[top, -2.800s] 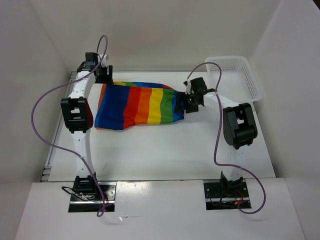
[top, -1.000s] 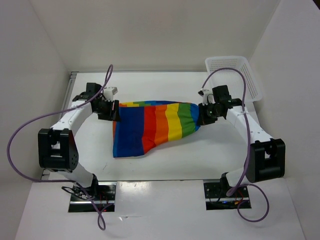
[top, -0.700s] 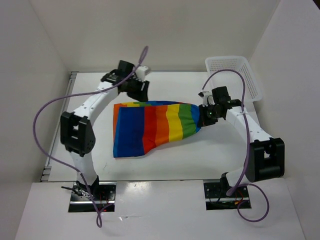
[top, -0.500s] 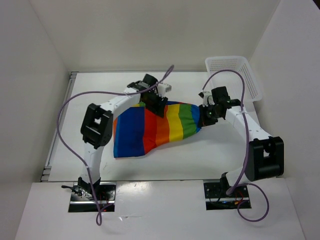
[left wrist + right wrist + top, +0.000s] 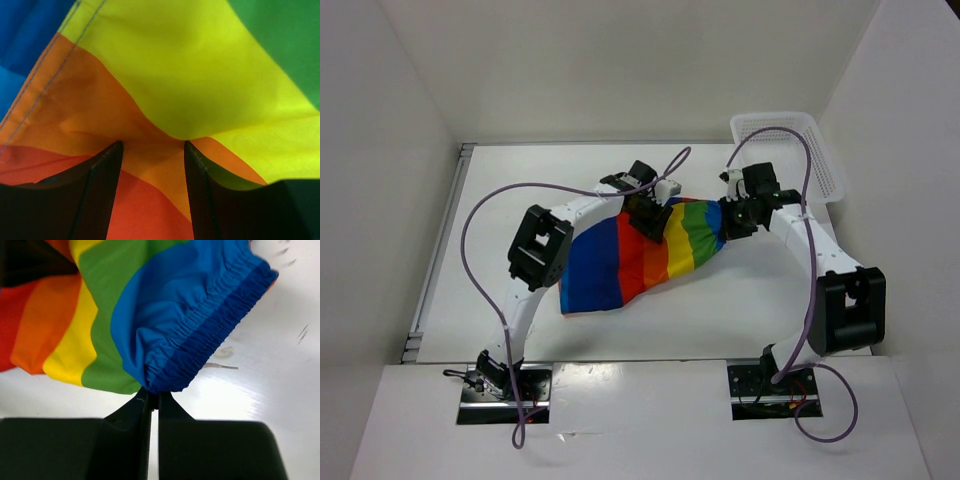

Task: Fold and stack the shorts
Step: Fold the shorts

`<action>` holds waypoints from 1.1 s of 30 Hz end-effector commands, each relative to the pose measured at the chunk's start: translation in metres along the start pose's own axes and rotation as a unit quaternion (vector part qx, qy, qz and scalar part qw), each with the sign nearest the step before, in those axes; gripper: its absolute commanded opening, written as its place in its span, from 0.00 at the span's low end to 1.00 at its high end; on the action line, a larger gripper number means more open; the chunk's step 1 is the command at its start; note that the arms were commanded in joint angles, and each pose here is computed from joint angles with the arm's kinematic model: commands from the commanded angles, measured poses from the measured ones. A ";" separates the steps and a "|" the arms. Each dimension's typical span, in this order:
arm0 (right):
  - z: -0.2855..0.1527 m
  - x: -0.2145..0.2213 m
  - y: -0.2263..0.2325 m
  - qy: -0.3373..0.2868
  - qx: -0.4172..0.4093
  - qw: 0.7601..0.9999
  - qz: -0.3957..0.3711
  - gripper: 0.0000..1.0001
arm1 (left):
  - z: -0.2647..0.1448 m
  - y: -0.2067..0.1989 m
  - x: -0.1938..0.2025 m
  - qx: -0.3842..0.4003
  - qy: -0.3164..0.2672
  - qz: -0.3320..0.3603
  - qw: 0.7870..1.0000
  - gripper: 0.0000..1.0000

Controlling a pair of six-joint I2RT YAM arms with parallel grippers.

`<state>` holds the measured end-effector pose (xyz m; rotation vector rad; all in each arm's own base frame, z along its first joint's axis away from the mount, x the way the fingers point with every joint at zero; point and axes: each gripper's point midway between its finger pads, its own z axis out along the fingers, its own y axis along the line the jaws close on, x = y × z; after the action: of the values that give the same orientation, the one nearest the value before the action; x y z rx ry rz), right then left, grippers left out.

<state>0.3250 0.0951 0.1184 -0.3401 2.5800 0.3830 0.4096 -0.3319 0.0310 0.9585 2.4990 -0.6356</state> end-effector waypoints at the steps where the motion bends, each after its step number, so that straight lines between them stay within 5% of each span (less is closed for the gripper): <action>1: -0.010 -0.046 0.006 -0.065 0.012 0.997 -0.041 0.00 | 0.018 -0.009 -0.003 0.019 -0.004 0.012 1.000 0.60; 5: -0.008 -0.055 0.019 -0.075 0.014 0.995 -0.068 0.00 | 0.006 -0.023 -0.003 0.033 -0.017 0.021 0.999 0.64; 9: -0.009 -0.068 0.019 -0.084 0.022 0.992 -0.086 0.00 | -0.049 -0.037 -0.021 0.081 -0.039 0.009 0.996 0.67; 13: -0.012 -0.075 0.010 -0.093 0.049 0.990 -0.098 0.00 | -0.129 -0.007 -0.043 0.051 -0.097 -0.014 0.994 0.70; 17: -0.013 -0.075 0.007 -0.092 0.055 0.989 -0.106 0.00 | -0.183 0.046 -0.019 -0.029 -0.116 -0.065 0.991 0.71; 27: -0.009 -0.080 0.012 -0.090 0.068 0.984 -0.138 0.00 | -0.173 0.155 0.114 -0.139 -0.030 -0.220 0.965 0.71; 33: -0.004 -0.075 0.012 -0.079 0.071 0.983 -0.151 0.00 | -0.157 0.151 0.137 -0.118 -0.014 -0.235 0.965 0.74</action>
<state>0.3651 0.1096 0.1434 -0.5880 2.4249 0.1379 0.3815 -0.0695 0.0444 0.2307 2.7720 -0.4510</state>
